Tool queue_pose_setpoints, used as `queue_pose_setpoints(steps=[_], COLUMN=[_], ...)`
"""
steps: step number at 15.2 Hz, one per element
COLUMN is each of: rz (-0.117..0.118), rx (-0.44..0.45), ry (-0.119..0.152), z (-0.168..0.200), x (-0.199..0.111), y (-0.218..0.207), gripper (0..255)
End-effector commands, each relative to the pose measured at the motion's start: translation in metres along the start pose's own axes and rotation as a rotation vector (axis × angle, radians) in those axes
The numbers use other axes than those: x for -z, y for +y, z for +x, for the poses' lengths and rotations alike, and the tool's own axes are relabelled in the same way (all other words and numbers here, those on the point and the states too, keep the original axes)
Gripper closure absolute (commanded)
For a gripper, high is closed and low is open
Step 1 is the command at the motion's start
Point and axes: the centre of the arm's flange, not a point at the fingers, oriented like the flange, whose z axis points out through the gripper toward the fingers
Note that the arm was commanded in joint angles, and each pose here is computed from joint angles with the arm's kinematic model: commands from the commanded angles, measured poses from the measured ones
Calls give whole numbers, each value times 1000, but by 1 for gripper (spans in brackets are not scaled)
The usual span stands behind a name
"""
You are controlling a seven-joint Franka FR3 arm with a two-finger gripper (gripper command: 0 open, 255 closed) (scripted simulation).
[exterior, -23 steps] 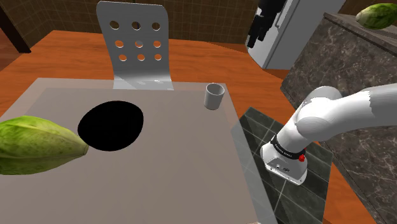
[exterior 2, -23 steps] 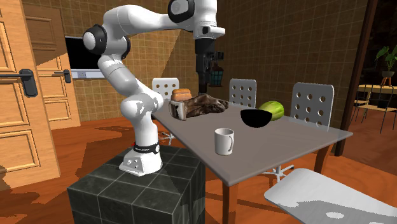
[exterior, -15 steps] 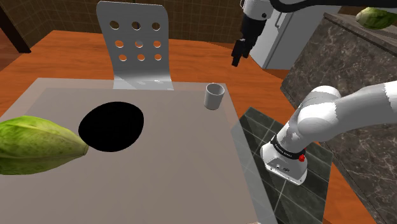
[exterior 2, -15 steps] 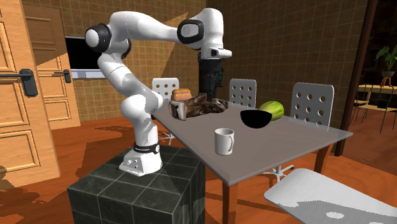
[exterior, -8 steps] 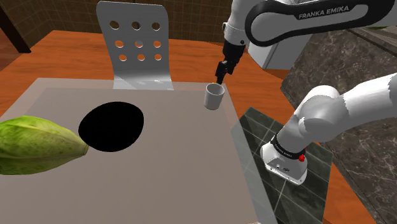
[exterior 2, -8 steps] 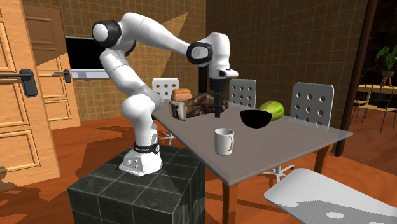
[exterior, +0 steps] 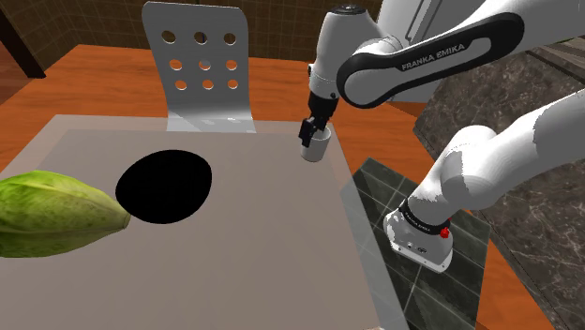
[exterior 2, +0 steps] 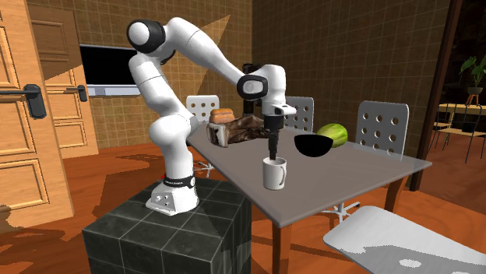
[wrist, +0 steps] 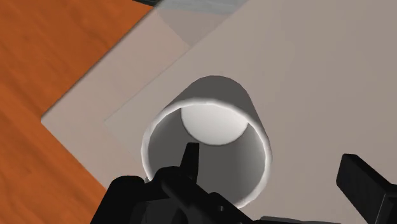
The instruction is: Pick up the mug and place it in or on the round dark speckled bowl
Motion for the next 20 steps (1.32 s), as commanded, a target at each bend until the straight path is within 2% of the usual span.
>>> queue_pose_setpoints(steps=[1, 5, 13, 14, 20], rz=[0, 0, 0, 0, 0], rx=[0, 0, 0, 0, 0], ry=[1, 1, 1, 1, 1], z=[2, 3, 2, 2, 2], x=[-11, -36, -35, -35, -35], y=[-1, -1, -1, -1, -1], gripper=[0, 0, 0, 255, 255])
